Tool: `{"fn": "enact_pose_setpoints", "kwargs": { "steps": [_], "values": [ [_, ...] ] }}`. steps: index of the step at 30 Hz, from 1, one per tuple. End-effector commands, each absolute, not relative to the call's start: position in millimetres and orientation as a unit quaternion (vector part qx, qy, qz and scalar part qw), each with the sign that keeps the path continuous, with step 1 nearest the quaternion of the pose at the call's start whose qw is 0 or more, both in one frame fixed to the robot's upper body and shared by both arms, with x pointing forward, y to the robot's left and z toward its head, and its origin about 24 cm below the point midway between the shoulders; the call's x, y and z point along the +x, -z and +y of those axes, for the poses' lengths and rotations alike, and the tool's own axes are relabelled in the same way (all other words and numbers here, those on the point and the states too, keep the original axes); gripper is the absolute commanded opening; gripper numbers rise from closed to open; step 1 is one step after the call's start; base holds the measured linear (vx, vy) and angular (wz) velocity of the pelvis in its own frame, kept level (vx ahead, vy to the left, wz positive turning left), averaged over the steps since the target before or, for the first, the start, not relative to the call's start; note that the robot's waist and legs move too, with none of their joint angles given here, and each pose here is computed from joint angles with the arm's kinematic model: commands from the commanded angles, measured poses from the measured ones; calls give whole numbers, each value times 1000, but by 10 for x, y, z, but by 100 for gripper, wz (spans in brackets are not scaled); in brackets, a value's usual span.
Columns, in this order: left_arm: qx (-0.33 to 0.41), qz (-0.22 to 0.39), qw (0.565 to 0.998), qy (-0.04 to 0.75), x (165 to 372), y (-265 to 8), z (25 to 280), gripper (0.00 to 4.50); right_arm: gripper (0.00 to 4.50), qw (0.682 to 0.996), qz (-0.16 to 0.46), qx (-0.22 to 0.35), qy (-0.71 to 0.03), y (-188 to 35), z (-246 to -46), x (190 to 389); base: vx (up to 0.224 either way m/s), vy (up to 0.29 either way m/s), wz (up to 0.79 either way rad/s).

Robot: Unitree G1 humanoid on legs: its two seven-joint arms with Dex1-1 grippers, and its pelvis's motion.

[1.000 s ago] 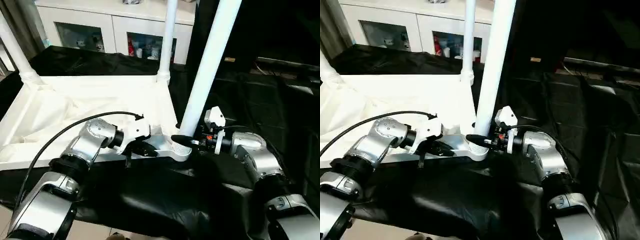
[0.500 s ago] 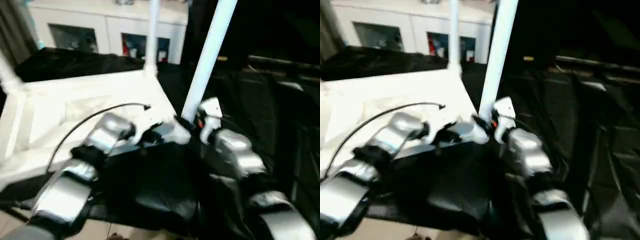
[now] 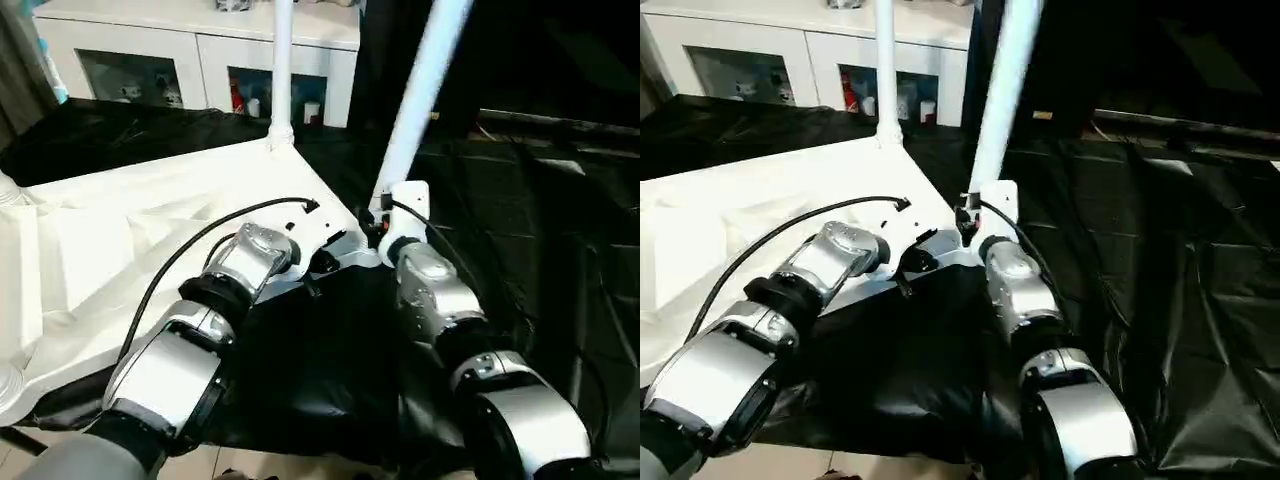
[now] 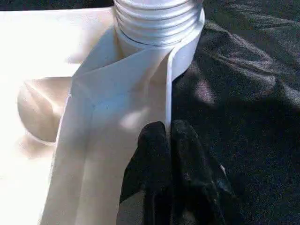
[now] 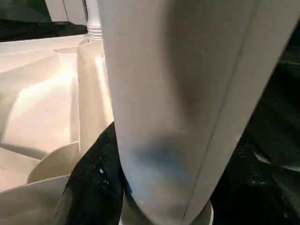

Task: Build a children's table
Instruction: Rotate leg to tighten

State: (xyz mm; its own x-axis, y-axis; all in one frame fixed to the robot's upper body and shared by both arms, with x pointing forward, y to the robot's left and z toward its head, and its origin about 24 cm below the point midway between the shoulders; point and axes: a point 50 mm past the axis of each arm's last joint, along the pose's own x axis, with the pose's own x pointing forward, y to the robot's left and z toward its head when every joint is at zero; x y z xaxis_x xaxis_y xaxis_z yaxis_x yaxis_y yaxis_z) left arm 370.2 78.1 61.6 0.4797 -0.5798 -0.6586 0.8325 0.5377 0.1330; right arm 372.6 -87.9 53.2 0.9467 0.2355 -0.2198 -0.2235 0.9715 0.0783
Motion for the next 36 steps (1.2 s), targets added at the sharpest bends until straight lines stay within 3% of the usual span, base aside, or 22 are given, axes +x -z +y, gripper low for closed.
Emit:
{"fn": "enact_pose_setpoints", "kwargs": {
  "steps": [1,18,21,36],
  "values": [
    [244,268,849,385,3796,-729,835,0,190,967,229,20,-107,-32,-926,3494,0,0,0],
    [247,269,845,390,3804,-732,870,0,190,964,223,-14,-142,-88,-850,3533,25,-1,-1],
    [247,269,845,390,3804,-732,871,0,260,964,220,-5,-147,-98,-840,3535,60,-39,-1],
    [257,265,833,412,3789,-737,914,0,384,967,174,12,-184,-287,-831,3627,12,-5,-1]
  ]
}}
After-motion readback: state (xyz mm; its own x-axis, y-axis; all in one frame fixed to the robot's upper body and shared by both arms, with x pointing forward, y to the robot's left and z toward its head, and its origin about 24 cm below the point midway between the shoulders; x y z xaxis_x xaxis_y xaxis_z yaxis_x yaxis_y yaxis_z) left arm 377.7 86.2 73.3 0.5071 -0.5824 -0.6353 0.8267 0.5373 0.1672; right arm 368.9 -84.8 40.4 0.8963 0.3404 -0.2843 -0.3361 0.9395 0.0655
